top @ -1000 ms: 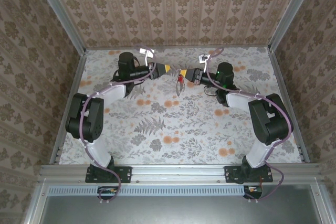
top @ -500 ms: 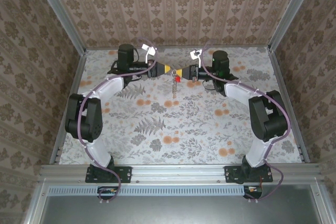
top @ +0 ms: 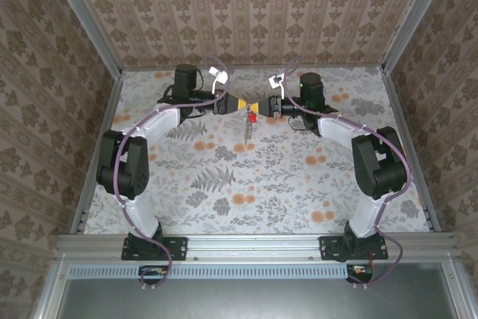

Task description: Put the keys on the keyring

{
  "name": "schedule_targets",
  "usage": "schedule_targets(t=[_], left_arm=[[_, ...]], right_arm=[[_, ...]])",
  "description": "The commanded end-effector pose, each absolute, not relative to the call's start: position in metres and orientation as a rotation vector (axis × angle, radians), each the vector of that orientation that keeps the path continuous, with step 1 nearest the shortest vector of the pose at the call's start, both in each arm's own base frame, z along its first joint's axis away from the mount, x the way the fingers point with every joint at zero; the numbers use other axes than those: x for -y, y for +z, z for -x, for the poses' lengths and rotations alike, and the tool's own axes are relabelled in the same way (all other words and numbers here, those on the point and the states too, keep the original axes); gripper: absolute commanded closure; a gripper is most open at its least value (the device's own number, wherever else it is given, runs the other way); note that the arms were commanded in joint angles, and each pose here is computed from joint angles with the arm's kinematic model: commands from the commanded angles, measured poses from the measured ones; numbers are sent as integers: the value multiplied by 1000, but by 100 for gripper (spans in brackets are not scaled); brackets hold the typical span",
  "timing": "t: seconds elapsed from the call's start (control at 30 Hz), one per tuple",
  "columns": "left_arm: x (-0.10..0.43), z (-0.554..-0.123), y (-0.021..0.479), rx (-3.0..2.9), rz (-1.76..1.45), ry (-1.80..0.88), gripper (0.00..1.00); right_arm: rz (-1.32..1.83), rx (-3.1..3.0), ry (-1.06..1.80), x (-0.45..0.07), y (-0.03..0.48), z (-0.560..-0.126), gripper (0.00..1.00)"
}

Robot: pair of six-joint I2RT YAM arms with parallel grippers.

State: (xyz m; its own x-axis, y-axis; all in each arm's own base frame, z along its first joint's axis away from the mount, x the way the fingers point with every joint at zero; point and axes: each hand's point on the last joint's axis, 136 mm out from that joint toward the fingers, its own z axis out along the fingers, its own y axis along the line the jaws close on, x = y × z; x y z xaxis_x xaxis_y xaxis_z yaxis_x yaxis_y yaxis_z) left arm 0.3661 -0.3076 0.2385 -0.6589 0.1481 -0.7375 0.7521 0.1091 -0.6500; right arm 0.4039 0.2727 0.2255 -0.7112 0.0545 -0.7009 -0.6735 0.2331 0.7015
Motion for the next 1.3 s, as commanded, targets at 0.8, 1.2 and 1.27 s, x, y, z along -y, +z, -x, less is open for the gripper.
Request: schedule_targets(t=[0.8,1.2,1.27], left_arm=[[324,-353,244,-1832,-977,-1640,86],[322,-359,254,-1801,-894,-1582,100],[322,-362,258,-1779,-864,-1569,100]], right_arm=[[593,-1855,1534,-268,228,-407,100],[474,-1801,1484,-243,240,-408,57],[450,-1797,1467,-238,237,-405,55]])
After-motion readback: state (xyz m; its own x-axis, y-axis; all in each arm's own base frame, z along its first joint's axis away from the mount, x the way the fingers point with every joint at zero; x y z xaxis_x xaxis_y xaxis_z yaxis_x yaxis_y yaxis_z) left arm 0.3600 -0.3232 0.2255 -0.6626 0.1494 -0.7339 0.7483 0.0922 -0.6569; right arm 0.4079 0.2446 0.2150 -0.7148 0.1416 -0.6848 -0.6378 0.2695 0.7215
